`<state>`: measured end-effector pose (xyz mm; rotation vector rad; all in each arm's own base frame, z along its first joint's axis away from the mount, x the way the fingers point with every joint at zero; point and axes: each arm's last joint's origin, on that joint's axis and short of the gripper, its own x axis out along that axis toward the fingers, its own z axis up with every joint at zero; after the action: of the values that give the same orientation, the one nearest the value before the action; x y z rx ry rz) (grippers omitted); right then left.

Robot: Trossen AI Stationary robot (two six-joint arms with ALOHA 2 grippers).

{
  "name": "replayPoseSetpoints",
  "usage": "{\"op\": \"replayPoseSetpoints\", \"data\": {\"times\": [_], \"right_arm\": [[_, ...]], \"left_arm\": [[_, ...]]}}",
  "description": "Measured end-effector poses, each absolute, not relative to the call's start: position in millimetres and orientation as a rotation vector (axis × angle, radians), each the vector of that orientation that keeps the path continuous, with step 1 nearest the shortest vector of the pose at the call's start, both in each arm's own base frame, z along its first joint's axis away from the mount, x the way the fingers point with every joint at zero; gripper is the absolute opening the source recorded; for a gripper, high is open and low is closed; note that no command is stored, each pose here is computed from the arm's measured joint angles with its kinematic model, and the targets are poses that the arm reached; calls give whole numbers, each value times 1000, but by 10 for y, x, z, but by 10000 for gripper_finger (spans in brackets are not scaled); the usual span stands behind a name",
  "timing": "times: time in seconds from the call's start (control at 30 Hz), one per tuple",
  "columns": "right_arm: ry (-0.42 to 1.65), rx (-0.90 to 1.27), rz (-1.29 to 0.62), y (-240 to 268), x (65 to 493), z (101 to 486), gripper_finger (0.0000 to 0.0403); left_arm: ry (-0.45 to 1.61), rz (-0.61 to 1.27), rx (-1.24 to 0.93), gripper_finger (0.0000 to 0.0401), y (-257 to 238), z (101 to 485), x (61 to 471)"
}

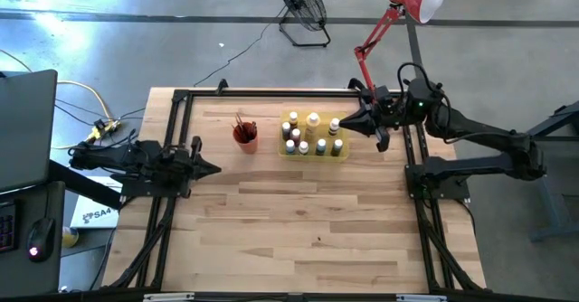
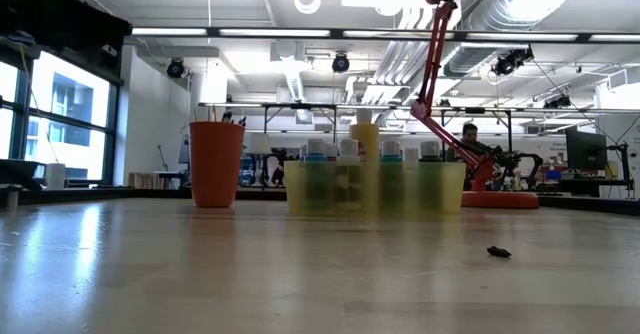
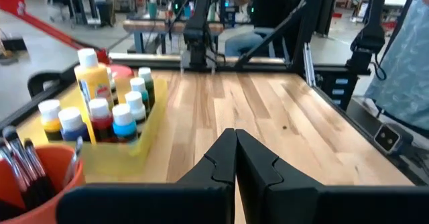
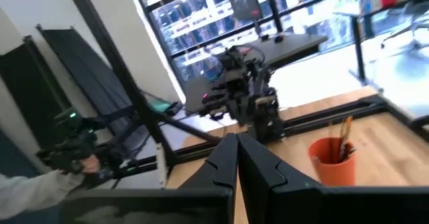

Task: Pick & Place Paint Supplies
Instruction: Return to Home Position

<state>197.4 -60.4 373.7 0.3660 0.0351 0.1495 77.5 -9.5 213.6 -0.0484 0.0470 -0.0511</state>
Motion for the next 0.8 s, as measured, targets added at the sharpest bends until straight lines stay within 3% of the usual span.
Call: {"op": "replayPoseSetpoints", "data": {"times": [0.27,0.53,0.8], "right_arm": [[49,381,269,-582,1874,3774,4],[37,291,-90,-510,1534,3813,4],[-43,247,-47,-295,1151,3676,4]], "left_arm": [[89,-39,-129,0,-93,2097,772],[73,-37,-135,0,-92,2112,773],[74,-35,-133,0,-92,2112,773]]}}
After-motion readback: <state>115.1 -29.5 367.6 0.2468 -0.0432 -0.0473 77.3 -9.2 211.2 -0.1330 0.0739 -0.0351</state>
